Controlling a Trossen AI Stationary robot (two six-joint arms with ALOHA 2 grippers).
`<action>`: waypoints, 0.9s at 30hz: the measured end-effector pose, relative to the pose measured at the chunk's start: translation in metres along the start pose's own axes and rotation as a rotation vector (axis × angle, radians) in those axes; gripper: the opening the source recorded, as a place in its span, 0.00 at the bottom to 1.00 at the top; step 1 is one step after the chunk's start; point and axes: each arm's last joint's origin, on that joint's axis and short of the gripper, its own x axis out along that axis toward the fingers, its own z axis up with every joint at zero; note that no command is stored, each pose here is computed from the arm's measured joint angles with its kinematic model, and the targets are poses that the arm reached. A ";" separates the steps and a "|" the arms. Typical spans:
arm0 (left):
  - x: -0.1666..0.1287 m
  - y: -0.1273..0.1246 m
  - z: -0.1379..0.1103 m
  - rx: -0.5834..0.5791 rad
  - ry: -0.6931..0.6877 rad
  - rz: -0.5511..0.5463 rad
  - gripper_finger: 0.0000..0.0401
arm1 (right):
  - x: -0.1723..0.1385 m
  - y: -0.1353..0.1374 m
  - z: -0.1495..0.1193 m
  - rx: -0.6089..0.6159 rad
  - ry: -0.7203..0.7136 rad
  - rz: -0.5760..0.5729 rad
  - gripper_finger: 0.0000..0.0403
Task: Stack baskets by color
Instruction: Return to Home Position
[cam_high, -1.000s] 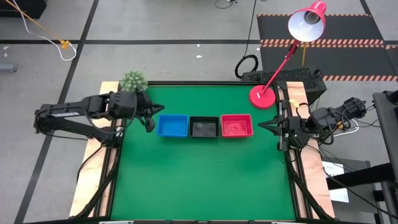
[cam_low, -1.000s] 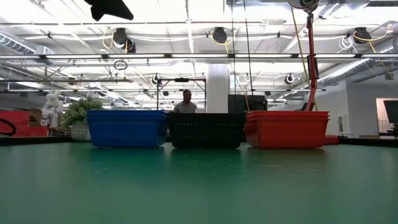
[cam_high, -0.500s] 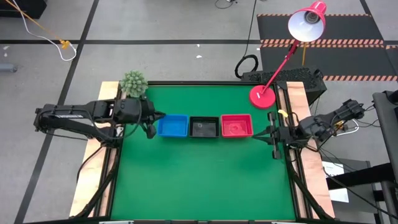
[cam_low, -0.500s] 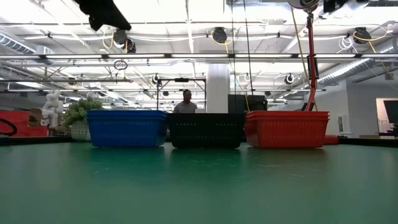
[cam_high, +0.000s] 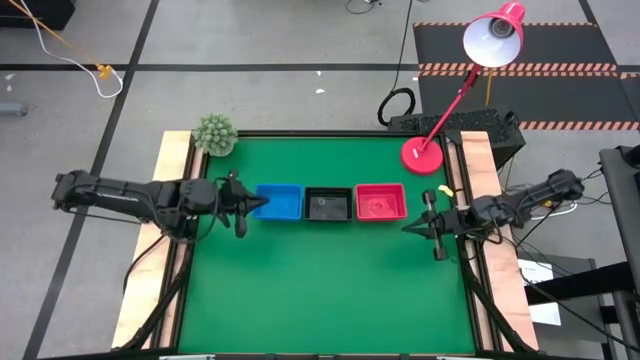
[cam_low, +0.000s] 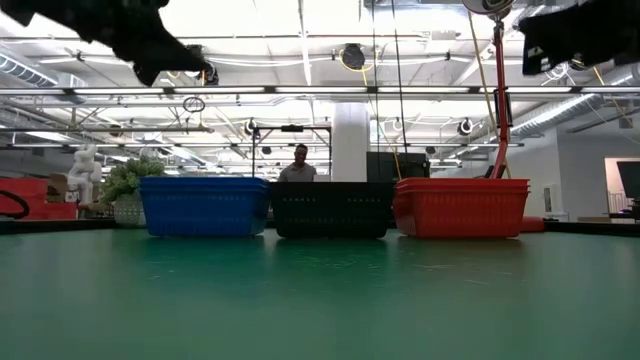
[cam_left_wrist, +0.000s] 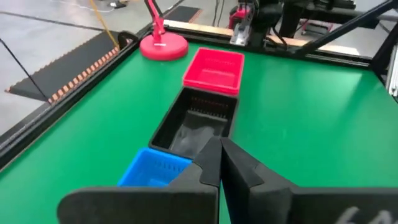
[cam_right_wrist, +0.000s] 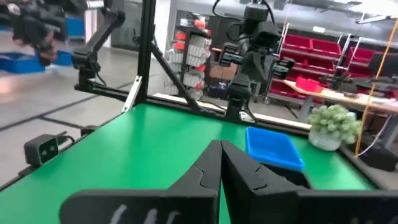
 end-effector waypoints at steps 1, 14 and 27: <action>0.000 0.000 -0.005 0.000 -0.005 -0.003 0.01 | 0.000 0.001 -0.005 0.014 -0.004 0.003 0.00; -0.018 0.012 -0.044 -0.068 -0.101 -0.024 0.01 | 0.001 -0.002 -0.025 0.037 -0.015 0.031 0.00; -0.027 0.015 -0.049 -0.051 -0.103 -0.024 0.01 | 0.002 -0.016 -0.037 0.005 0.024 0.028 0.00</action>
